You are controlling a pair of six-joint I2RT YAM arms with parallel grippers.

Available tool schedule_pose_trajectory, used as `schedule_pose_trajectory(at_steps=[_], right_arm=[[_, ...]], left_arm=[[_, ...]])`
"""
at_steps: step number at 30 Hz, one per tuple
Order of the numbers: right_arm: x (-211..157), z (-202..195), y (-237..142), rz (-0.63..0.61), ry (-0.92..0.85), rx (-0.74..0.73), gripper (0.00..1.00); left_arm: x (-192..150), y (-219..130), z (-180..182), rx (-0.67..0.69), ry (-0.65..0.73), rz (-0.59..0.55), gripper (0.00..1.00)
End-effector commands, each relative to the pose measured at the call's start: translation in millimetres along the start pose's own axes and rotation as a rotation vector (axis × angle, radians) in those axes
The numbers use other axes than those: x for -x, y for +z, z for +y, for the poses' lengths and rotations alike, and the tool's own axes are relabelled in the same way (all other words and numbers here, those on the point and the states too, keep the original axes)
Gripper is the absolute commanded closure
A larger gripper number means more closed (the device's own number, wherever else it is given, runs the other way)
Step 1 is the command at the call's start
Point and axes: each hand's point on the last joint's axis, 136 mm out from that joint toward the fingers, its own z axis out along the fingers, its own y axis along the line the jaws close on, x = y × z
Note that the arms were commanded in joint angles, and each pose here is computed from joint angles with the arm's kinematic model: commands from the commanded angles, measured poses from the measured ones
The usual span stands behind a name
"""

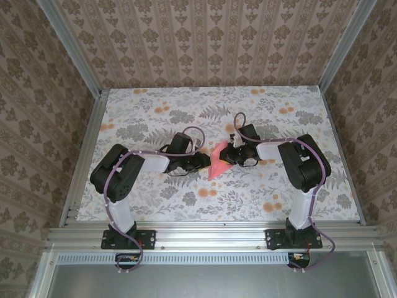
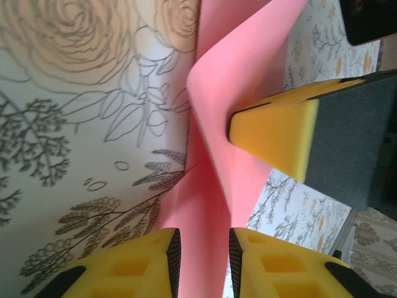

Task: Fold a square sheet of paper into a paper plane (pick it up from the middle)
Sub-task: Fourth fold the wing at the center of the table.

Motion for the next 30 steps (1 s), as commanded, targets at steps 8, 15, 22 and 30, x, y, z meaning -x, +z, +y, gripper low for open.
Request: schedule_pose_trajectory(at_steps=[8, 15, 22, 30], right_arm=[[-2, -8, 4, 0.014, 0.012, -0.038, 0.89], [-2, -7, 3, 0.014, 0.01, -0.034, 0.89], [-2, -7, 3, 0.016, 0.011, -0.033, 0.89], [-2, -4, 2, 0.015, 0.007, -0.027, 0.88]], left_arm=[[5, 4, -8, -0.023, 0.044, 0.036, 0.7], [11, 8, -6, -0.018, 0.04, 0.038, 0.72], [14, 13, -7, -0.033, 0.04, 0.045, 0.79], [11, 16, 1, -0.027, 0.023, 0.061, 0.89]])
